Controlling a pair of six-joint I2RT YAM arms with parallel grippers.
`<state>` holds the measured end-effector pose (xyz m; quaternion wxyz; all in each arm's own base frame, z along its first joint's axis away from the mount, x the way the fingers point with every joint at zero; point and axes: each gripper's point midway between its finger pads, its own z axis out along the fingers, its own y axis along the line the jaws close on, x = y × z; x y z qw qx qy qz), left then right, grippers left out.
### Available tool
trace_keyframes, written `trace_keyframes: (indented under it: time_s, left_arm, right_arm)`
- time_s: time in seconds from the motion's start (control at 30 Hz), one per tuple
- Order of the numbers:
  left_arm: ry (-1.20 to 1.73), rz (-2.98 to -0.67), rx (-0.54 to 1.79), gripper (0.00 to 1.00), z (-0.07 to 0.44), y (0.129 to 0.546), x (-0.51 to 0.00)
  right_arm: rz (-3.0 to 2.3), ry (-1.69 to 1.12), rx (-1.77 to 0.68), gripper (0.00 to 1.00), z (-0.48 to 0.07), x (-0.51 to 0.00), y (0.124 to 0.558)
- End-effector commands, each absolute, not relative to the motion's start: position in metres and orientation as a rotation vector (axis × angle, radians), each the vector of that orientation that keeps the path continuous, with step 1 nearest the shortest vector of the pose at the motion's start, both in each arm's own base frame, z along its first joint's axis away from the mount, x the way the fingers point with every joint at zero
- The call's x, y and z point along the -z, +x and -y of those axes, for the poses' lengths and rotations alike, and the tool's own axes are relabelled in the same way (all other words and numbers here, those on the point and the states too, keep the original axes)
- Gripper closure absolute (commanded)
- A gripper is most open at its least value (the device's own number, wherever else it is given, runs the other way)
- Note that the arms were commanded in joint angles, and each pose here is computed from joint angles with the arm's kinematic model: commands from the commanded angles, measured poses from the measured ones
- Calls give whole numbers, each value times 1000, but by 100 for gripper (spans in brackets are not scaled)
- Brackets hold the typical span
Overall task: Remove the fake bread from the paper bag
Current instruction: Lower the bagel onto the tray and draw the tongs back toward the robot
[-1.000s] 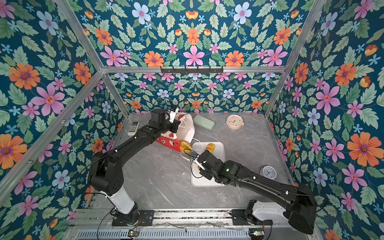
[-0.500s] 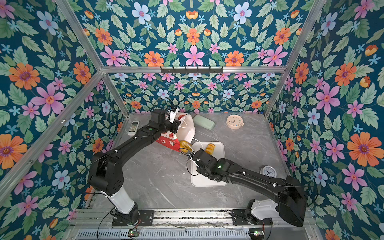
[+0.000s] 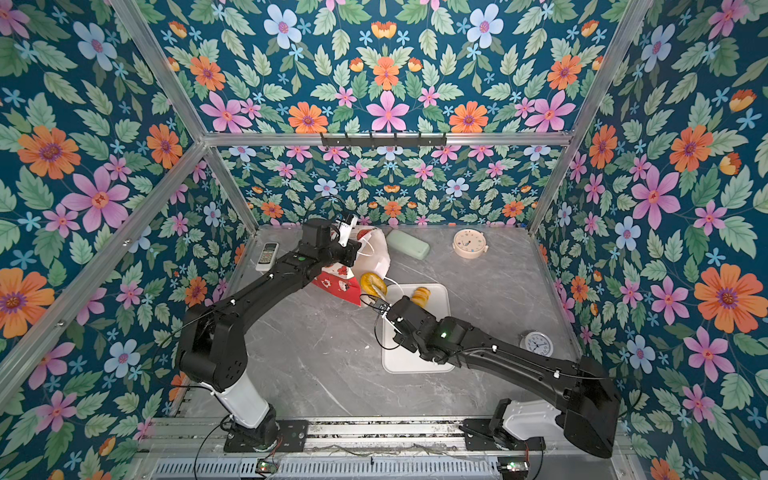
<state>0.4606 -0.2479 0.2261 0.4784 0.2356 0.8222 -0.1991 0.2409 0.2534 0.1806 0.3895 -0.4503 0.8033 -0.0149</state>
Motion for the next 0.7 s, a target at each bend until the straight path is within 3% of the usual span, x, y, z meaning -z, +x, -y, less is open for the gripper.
trace_keyframes:
  time_s: [0.0,0.4,0.67]
  left_arm:
    - [567,-1969,486,100,250,465,-234]
    - [580,-1952,497,100,252,465,-237]
    - [595,-1930,525,100,256,462,-239]
  right_arm:
    - [-2092,-1031,-115,81,-252,-193,229]
    - [-2200,-340,-851,82,-211,-212,178]
    - [-2147,43,-1075,82,-179,-191,160]
